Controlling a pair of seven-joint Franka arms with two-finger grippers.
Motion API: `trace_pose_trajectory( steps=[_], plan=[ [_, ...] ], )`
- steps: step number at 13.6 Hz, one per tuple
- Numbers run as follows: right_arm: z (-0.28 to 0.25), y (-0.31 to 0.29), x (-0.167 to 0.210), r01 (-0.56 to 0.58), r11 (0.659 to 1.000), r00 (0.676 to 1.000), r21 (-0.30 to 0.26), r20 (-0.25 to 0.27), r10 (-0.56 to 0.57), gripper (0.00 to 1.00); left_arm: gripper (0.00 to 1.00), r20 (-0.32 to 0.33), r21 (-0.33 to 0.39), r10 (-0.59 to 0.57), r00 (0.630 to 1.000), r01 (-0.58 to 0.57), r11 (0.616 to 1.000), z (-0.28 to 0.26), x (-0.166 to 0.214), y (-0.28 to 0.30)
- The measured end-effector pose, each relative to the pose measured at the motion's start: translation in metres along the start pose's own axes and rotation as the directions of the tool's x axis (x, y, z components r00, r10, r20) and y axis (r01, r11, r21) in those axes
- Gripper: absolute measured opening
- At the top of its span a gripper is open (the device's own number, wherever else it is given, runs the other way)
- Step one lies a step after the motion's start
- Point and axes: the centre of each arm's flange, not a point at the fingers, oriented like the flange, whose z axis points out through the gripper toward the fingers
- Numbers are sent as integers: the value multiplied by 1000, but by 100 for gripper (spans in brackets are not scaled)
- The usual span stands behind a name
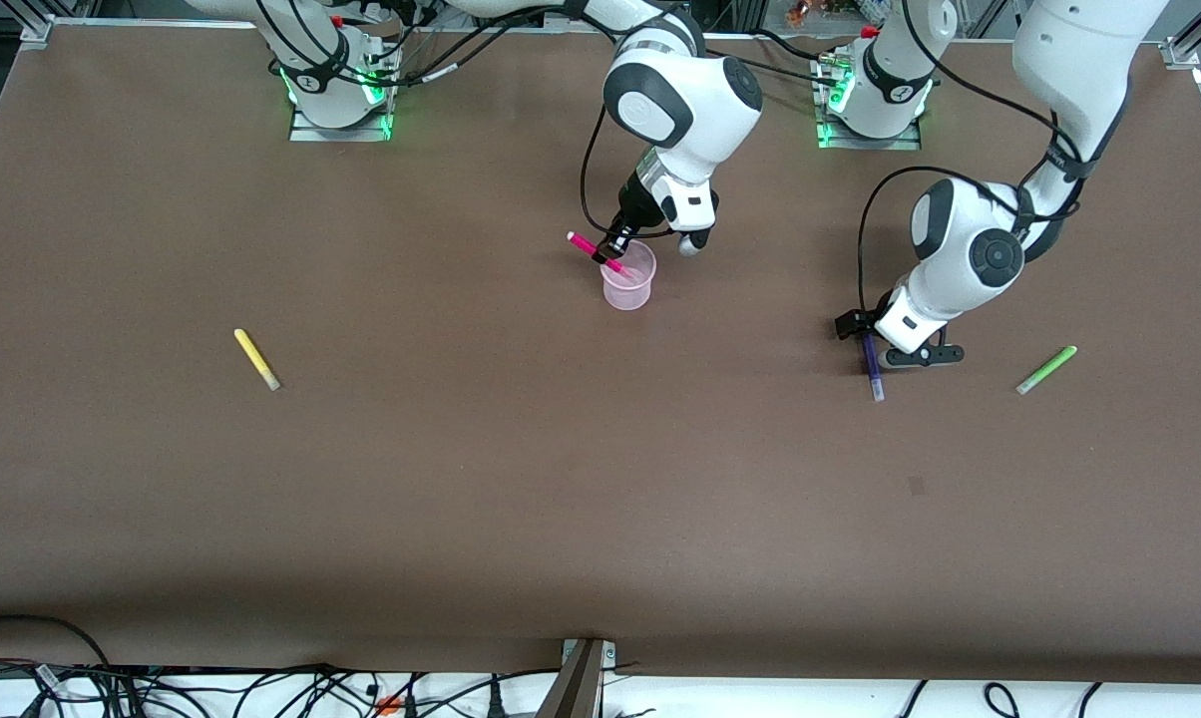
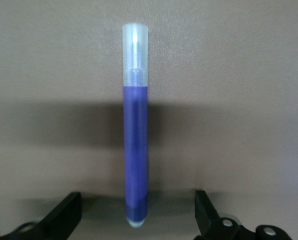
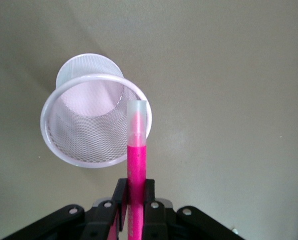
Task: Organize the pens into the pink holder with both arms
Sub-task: 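Drop the pink marker into the cup while the left gripper reaches the purple marker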
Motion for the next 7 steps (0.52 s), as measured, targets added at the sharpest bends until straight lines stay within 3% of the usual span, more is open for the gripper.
trace_pose_trajectory(
  steps=[1, 2, 4, 6, 7],
  plan=[
    [-1, -1, 0, -3, 1000, 1000, -1, -2, 3, 17, 100, -2, -1, 0, 1000, 0, 1000, -1, 1, 0],
    [-2, -2, 0, -8, 1000, 1000, -2, -4, 8, 23, 100, -5, -1, 0, 1000, 0, 1000, -2, 2, 1],
    [-6, -6, 0, -15, 1000, 1000, -5, -6, 15, 43, 96, -8, -2, 1, 1000, -1, 1000, -3, 4, 1],
    [-8, -9, -1, -17, 1000, 1000, -10, 6, 17, 63, 78, -16, -3, 6, 1000, -6, 1000, -7, 6, 4],
    [-8, -8, -2, -21, 1000, 1000, -12, 16, 21, 75, 78, -17, -1, 11, 1000, -11, 1000, -7, 6, 4]
  ],
)
